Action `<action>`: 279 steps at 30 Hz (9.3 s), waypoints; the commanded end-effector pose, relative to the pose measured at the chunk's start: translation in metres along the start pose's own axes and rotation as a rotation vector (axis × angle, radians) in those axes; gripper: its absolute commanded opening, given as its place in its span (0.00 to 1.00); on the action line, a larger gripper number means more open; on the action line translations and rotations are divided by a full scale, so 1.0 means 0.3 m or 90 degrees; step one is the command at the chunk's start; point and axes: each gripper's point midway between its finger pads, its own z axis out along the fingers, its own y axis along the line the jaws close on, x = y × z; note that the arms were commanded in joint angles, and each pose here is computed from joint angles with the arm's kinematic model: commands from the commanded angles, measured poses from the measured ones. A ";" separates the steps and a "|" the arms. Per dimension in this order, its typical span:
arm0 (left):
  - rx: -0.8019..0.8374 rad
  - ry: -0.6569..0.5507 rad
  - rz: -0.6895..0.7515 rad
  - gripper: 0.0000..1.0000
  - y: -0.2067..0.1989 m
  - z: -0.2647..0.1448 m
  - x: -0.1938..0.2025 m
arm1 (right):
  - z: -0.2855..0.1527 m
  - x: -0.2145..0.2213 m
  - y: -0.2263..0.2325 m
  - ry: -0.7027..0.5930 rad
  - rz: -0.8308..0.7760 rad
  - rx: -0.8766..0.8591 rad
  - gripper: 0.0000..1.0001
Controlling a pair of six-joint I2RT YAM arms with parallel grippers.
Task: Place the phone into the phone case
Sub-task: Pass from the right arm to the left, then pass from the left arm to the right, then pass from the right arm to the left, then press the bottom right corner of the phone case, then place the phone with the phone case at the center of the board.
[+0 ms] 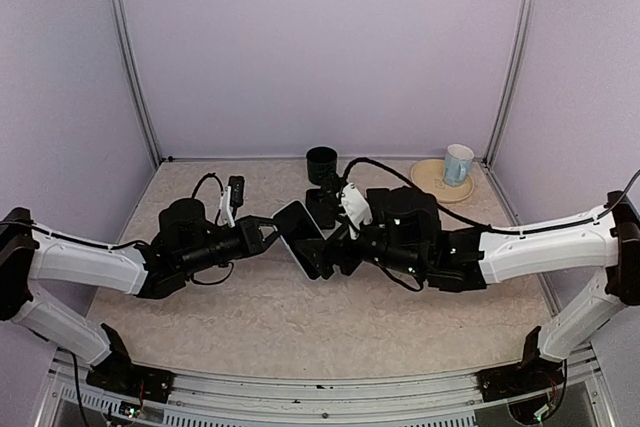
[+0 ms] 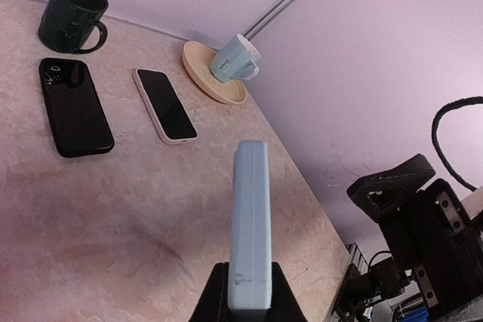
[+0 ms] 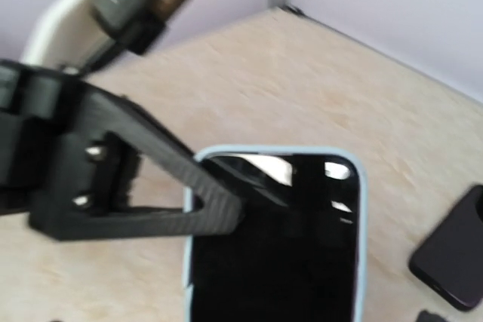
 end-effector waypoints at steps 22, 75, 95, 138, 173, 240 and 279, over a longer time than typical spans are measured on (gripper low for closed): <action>0.288 0.076 0.098 0.00 -0.344 -0.157 -0.125 | -0.274 0.144 0.109 0.107 0.092 -0.449 0.91; 0.204 0.090 0.100 0.76 -0.233 -0.121 -0.033 | -0.164 -0.036 0.038 0.047 0.215 -0.486 0.00; 0.242 0.127 0.095 0.53 -0.283 0.003 0.028 | -0.159 0.008 0.056 0.066 0.248 -0.514 0.00; 0.240 0.080 0.082 0.00 -0.276 -0.027 -0.055 | -0.151 0.118 0.094 0.147 0.240 -0.575 0.22; 0.145 0.093 0.027 0.00 -0.118 -0.042 -0.127 | -0.224 0.138 0.000 0.074 0.039 -0.410 0.59; -0.122 0.387 -0.139 0.00 0.816 0.144 -0.337 | -0.311 0.147 -0.088 0.072 0.053 -0.268 1.00; -0.166 0.385 -0.206 0.22 0.973 0.153 -0.362 | -0.305 0.179 -0.087 0.077 0.063 -0.269 1.00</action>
